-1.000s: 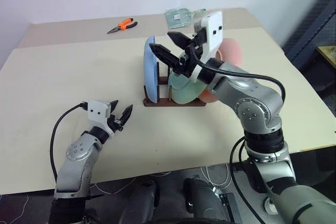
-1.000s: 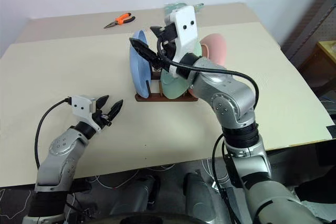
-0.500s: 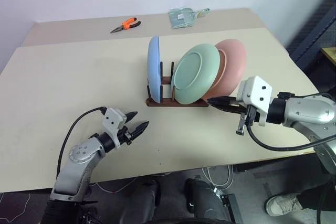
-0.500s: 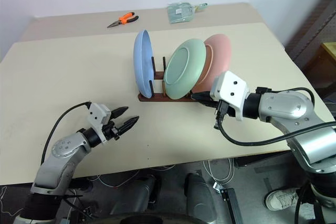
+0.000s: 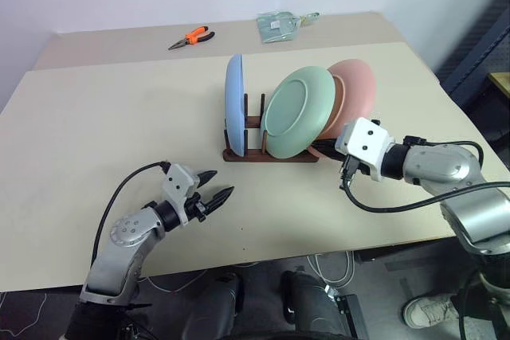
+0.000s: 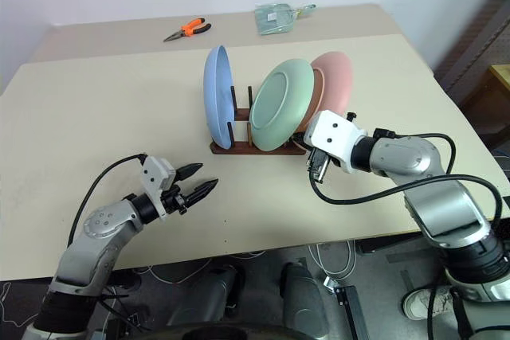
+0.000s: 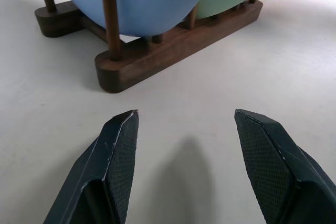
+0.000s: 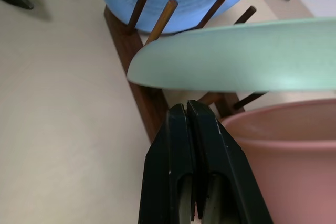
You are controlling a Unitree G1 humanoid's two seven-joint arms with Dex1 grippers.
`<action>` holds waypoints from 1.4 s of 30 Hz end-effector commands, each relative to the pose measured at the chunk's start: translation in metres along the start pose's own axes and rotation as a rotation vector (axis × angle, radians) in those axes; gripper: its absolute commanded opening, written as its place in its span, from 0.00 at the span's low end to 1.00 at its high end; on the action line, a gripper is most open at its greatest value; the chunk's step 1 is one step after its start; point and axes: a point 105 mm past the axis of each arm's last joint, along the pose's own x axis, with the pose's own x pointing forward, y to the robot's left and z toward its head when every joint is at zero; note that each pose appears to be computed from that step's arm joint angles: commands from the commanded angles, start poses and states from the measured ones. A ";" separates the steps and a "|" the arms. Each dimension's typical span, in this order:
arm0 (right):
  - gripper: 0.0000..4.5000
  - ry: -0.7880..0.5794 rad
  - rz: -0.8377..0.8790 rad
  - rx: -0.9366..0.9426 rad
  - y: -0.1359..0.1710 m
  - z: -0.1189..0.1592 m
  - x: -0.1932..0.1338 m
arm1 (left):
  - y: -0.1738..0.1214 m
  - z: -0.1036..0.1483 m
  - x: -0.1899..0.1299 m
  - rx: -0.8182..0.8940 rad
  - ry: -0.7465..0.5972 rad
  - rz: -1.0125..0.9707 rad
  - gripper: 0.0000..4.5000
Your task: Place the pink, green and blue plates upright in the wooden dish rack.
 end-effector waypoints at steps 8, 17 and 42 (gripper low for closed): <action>0.00 -0.224 -0.039 -0.115 -0.011 0.059 0.006 | -0.009 0.008 0.003 0.022 -0.029 -0.001 0.66; 0.00 -0.169 0.022 -0.123 -0.003 0.048 0.000 | -0.007 0.007 0.004 0.027 -0.026 -0.001 0.66; 0.00 0.062 -0.049 -0.122 -0.022 -0.006 -0.034 | -0.008 0.001 0.006 0.033 -0.005 -0.018 0.66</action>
